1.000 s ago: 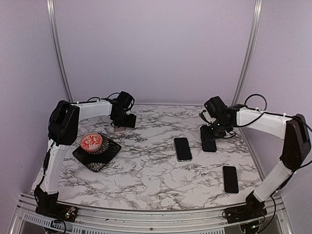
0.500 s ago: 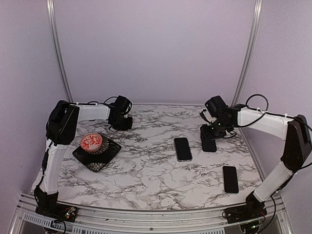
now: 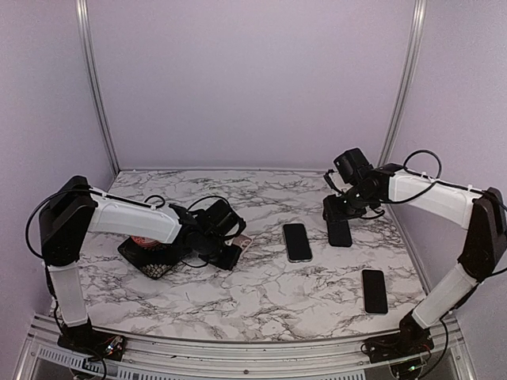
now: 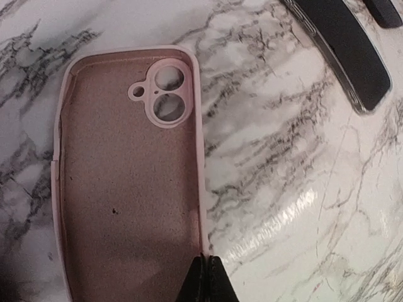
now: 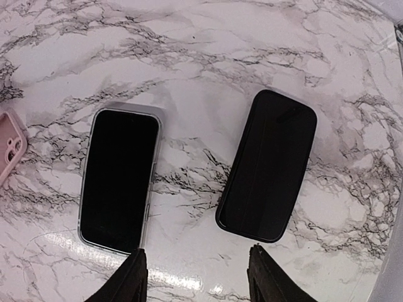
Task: Put the phone into the phone case
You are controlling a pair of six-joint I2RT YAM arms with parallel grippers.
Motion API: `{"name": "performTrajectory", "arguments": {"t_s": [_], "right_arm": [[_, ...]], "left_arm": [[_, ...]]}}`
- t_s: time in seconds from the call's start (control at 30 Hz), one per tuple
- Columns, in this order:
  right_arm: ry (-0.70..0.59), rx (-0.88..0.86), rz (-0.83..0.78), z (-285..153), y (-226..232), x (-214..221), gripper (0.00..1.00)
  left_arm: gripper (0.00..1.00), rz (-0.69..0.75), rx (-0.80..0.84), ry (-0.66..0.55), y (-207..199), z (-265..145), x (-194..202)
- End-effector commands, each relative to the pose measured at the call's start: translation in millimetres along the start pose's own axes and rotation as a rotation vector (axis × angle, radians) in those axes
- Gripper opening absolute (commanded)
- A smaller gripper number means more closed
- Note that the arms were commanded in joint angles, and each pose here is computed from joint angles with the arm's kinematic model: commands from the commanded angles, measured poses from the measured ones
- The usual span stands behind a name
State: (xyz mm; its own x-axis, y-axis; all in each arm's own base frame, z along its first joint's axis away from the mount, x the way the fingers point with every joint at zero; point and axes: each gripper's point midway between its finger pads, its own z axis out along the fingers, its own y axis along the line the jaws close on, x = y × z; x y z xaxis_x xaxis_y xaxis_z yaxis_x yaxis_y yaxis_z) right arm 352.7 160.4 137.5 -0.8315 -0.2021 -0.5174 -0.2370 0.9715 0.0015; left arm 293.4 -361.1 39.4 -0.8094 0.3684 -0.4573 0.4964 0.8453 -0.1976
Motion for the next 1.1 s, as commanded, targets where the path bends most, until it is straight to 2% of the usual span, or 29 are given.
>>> {"name": "performTrajectory", "arguments": {"t_s": [0.0, 0.23, 0.4, 0.5, 0.57, 0.63, 0.73, 0.8, 0.87, 0.97, 1.07], "right_arm": [[-0.093, -0.057, -0.033, -19, 22, -39, 0.53], [-0.109, -0.109, -0.069, -24, 62, -34, 0.53], [-0.077, -0.168, -0.092, -25, 102, -2, 0.53], [-0.032, -0.209, -0.088, -16, 118, 22, 0.53], [-0.010, -0.225, -0.090, -11, 127, 35, 0.52], [0.014, -0.242, -0.092, -8, 135, 46, 0.51], [0.044, -0.290, -0.094, -6, 157, 63, 0.47], [0.070, -0.349, -0.112, -1, 180, 81, 0.41], [0.116, -0.380, -0.120, 9, 194, 98, 0.28], [0.158, -0.377, -0.129, 28, 203, 110, 0.11], [0.188, -0.353, -0.140, 46, 206, 117, 0.03]], "left_arm": [[0.00, 0.014, -0.017, 0.025, -12, -9, 37], [0.00, 0.149, 0.050, 0.075, -62, -21, 85], [0.00, 0.214, 0.087, 0.082, -80, -24, 90], [0.12, 0.234, 0.094, 0.090, -82, -22, 91], [0.30, 0.243, 0.129, 0.098, -89, -24, 90], [0.42, 0.252, 0.162, 0.082, -98, -34, 83], [0.53, 0.292, 0.216, -0.009, -112, -68, 56], [0.58, 0.282, 0.146, -0.105, -93, -88, 33], [0.55, 0.222, 0.068, -0.119, -58, -91, 25], [0.43, 0.116, -0.028, -0.048, -4, -74, 35], [0.30, 0.107, -0.118, 0.018, 26, -58, 55]]}}
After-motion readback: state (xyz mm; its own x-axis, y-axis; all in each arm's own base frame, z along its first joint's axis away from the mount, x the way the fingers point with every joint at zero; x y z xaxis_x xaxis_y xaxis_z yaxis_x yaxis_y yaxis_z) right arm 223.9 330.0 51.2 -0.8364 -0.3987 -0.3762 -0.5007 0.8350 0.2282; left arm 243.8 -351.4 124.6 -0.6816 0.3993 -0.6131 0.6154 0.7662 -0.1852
